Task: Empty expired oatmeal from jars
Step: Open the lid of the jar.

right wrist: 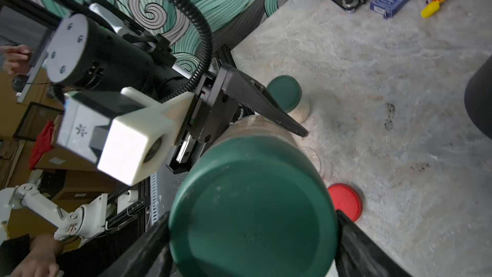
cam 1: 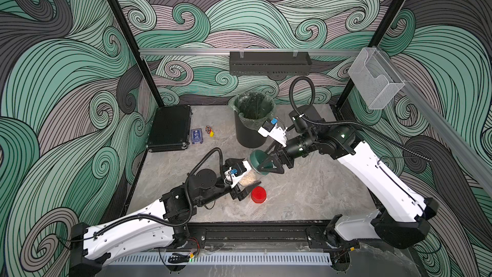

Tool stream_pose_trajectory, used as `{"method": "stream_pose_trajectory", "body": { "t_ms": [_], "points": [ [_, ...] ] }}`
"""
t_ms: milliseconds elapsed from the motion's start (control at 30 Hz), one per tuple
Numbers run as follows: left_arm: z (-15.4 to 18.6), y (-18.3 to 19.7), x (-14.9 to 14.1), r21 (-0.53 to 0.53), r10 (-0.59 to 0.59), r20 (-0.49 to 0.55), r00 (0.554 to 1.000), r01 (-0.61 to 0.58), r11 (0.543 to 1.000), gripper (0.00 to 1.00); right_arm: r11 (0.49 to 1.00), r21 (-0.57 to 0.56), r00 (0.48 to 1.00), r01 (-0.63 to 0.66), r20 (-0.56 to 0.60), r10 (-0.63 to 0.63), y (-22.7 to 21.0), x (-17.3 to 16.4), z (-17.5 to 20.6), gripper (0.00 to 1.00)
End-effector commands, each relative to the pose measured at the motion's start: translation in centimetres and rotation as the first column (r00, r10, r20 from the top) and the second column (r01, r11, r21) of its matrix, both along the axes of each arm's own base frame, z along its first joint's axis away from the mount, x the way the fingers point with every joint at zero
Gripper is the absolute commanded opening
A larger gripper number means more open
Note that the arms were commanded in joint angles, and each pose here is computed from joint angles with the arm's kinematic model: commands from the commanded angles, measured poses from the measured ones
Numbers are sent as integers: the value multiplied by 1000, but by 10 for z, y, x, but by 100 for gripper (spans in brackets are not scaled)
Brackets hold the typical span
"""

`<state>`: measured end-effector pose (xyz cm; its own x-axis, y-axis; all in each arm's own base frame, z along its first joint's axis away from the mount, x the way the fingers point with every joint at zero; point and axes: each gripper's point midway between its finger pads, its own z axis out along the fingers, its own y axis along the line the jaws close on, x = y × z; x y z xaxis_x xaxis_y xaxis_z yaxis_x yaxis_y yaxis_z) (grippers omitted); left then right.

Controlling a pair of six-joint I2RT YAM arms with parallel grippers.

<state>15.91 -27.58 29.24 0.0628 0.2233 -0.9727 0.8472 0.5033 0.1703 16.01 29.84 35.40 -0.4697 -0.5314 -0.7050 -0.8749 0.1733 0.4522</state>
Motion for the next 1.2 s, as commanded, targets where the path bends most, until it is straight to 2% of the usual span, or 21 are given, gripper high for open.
{"method": "stream_pose_trajectory", "body": {
  "t_ms": [0,100,167,400,533,633,1000,1067,1167],
  "points": [
    [46,-8,-14,-119,-82,38,996,86,989,38,878,295,918,-378,239,315,13,-30,48,39],
    [42,-10,-14,-117,-86,20,996,88,989,37,819,326,865,-473,350,360,7,-43,55,41],
    [40,-12,-15,-121,-96,8,995,97,988,36,819,306,846,-486,401,352,3,-44,52,43],
    [44,-14,-15,-137,-100,18,995,101,985,36,871,246,857,-426,418,301,-2,-28,42,43],
    [48,-13,-15,-139,-100,21,995,102,985,36,927,173,877,-333,417,238,-4,-9,33,43],
    [50,-10,-15,-145,-94,22,995,97,985,36,951,150,892,-272,409,191,-6,2,34,42],
    [48,-7,-15,-138,-82,28,996,85,987,35,964,155,883,-218,451,127,-15,9,52,40],
    [49,-6,-14,-138,-78,31,996,82,987,35,976,147,890,-162,449,80,-18,17,55,40],
    [52,-2,-15,-138,-71,38,997,76,988,36,992,126,898,1,436,-56,-26,40,56,41]
  ]
}}
